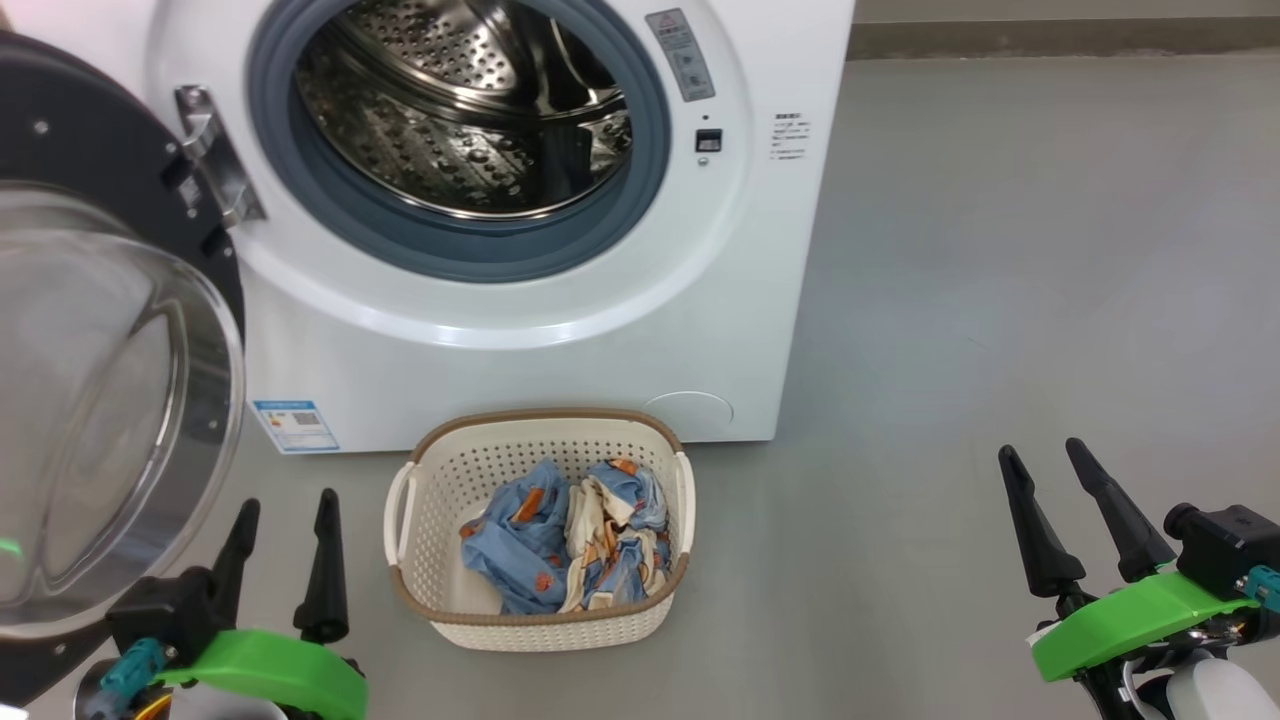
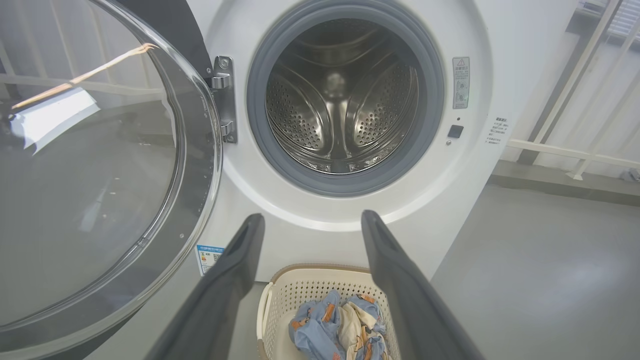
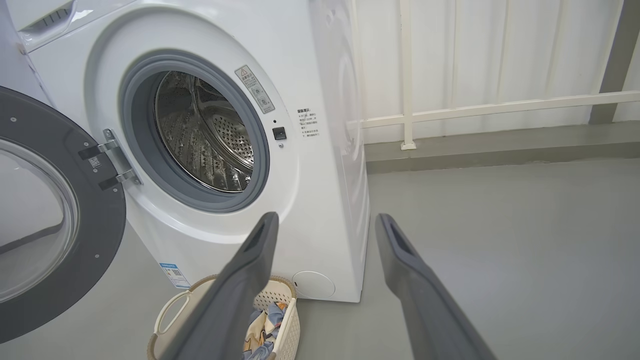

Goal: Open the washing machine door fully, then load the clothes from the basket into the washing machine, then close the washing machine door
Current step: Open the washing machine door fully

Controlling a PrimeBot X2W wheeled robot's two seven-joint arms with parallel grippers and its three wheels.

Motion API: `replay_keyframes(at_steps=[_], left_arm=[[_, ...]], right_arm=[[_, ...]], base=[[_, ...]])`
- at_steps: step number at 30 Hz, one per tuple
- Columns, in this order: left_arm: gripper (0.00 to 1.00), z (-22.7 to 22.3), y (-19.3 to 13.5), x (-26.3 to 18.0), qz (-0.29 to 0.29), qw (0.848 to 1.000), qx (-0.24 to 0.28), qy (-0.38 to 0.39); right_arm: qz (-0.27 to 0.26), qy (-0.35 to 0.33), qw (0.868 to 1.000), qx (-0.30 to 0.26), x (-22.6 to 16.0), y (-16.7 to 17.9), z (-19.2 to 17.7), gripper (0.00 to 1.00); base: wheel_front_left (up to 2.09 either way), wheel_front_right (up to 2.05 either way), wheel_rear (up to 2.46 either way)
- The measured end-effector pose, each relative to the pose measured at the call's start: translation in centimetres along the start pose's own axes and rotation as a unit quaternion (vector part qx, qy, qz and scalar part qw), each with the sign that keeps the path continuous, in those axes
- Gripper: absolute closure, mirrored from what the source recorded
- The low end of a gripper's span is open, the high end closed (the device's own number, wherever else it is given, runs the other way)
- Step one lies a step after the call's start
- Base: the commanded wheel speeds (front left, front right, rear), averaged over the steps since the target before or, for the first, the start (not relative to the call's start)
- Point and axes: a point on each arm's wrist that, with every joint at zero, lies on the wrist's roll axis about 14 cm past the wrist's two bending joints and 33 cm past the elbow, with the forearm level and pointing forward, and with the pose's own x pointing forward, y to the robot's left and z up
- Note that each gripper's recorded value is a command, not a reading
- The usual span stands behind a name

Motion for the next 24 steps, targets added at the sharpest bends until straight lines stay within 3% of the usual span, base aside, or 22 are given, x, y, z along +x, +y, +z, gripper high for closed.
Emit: replay_keyframes(at_steps=[24], left_arm=[[0.0,-1.4,-2.2,-0.1,-0.032,0.999,0.014,0.011]], right_arm=[[-0.027,-0.018,0.999,-0.02,-0.9,-2.1,1.5,0.0]], base=[[0.0,0.0,0.0]])
